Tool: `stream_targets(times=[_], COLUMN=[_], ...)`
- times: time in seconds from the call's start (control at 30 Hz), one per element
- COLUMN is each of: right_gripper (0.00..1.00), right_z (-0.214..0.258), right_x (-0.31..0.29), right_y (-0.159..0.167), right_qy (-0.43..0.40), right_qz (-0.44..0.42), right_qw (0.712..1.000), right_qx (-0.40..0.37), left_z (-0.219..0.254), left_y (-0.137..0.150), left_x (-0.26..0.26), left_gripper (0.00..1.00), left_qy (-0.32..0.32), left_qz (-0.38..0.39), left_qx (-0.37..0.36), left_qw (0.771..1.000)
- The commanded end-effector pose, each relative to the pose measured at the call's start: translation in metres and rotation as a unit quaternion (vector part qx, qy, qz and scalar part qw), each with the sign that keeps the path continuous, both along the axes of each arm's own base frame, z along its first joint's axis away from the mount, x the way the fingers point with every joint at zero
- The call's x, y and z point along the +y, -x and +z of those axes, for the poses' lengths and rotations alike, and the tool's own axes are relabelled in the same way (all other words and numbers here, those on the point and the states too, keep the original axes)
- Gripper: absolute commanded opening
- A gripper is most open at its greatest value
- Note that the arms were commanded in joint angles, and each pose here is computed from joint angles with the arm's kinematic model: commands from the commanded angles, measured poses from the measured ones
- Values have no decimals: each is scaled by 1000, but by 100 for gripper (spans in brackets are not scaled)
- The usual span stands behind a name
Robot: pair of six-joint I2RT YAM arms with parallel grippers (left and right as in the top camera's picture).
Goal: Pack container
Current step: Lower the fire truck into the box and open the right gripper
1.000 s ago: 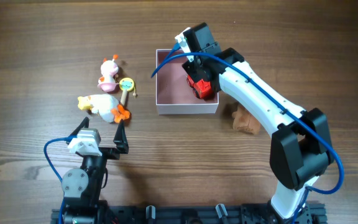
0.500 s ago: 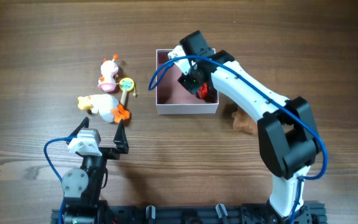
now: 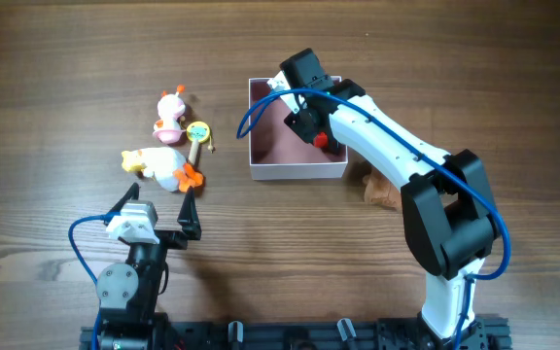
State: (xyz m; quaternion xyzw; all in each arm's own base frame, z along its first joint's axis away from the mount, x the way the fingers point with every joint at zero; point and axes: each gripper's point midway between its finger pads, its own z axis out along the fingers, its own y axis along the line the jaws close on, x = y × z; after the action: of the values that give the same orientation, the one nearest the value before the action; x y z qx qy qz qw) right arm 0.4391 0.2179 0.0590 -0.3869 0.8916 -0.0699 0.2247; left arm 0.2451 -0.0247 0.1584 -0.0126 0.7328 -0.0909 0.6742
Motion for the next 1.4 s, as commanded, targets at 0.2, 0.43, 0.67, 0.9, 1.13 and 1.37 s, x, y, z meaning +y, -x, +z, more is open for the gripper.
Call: stream_targets(times=[0.2, 0.43, 0.67, 0.9, 1.13, 1.37], right_gripper=[4, 4, 4, 4, 4, 4], right_z=[4, 9, 44, 96, 78, 66], right_x=[-11, 2, 6, -16, -24, -23], right_y=[-12, -8, -6, 29, 62, 72], right_qy=[24, -20, -76, -123, -118, -130], right_qz=[-45, -44, -95, -195, -249, -292], right_qw=[998, 999, 992, 973, 960, 944], right_qx=[-30, -19, -38, -21, 57, 85], left_z=[-3, -3, -3, -3, -3, -3], left_y=[0, 0, 0, 0, 0, 0], left_x=[0, 0, 0, 0, 0, 0], left_gripper=[100, 100, 100, 100, 100, 100], left_qy=[-9, -9, -9, -9, -9, -9], left_qz=[-4, -4, -4, -4, -4, -4], left_qx=[1, 1, 1, 1, 1, 1], left_qw=[1000, 1000, 1000, 1000, 1000, 1000])
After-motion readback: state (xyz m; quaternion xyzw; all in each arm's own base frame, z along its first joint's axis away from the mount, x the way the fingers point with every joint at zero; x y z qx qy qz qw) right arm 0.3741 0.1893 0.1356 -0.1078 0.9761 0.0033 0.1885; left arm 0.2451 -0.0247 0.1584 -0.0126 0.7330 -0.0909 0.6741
